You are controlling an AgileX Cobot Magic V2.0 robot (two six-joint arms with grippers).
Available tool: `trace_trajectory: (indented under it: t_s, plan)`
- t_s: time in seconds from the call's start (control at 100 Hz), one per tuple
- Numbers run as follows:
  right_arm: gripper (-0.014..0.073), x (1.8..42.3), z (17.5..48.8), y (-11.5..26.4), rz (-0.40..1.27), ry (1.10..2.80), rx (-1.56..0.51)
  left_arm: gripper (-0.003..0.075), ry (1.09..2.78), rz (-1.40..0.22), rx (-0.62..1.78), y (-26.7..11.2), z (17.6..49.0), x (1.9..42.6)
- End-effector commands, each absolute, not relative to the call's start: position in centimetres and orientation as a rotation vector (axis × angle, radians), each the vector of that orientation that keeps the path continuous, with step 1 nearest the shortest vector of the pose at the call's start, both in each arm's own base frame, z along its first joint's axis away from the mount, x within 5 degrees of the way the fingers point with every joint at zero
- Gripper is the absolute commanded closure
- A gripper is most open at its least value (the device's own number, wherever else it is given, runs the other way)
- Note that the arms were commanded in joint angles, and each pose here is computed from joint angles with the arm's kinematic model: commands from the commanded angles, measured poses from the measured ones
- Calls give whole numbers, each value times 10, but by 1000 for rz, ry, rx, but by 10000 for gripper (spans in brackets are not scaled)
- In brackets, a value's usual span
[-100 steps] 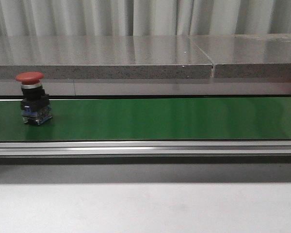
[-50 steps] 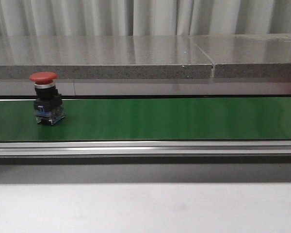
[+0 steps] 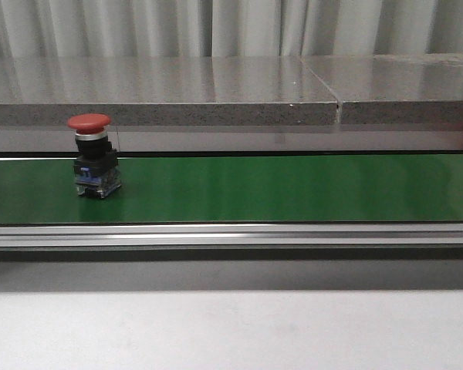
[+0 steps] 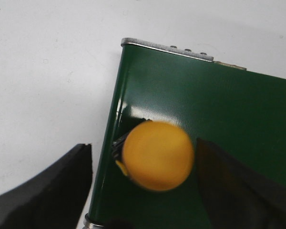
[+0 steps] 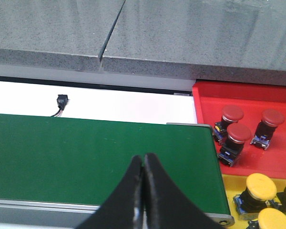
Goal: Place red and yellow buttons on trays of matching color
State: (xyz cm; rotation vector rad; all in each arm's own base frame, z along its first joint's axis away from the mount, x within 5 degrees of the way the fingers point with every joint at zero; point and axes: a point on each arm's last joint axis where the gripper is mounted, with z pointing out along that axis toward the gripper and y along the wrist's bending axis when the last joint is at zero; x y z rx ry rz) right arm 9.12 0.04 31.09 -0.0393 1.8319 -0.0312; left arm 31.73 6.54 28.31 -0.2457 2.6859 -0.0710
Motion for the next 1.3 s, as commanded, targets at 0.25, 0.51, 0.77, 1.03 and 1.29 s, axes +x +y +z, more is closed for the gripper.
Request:
trace_trajectory:
  t_s: [0.25, 0.51, 0.77, 1.03, 1.29]
  plan:
    - [660, 92, 325, 2, -21, 1742, -62, 175, 2427, -61, -186, 60, 328, 316]
    - [660, 92, 325, 2, -20, 1741, -62, 391, 2316, -54, 5, 28, 360, 299]
    - [660, 92, 325, 2, -20, 1738, -63, 741, 2201, -83, 274, -30, 387, 271]
    - [660, 92, 325, 2, -20, 1738, -63, 741, 2093, -80, 312, -43, 392, 226]
    - [660, 92, 325, 2, -20, 1738, -63, 741, 2000, -90, 310, -35, 385, 164]
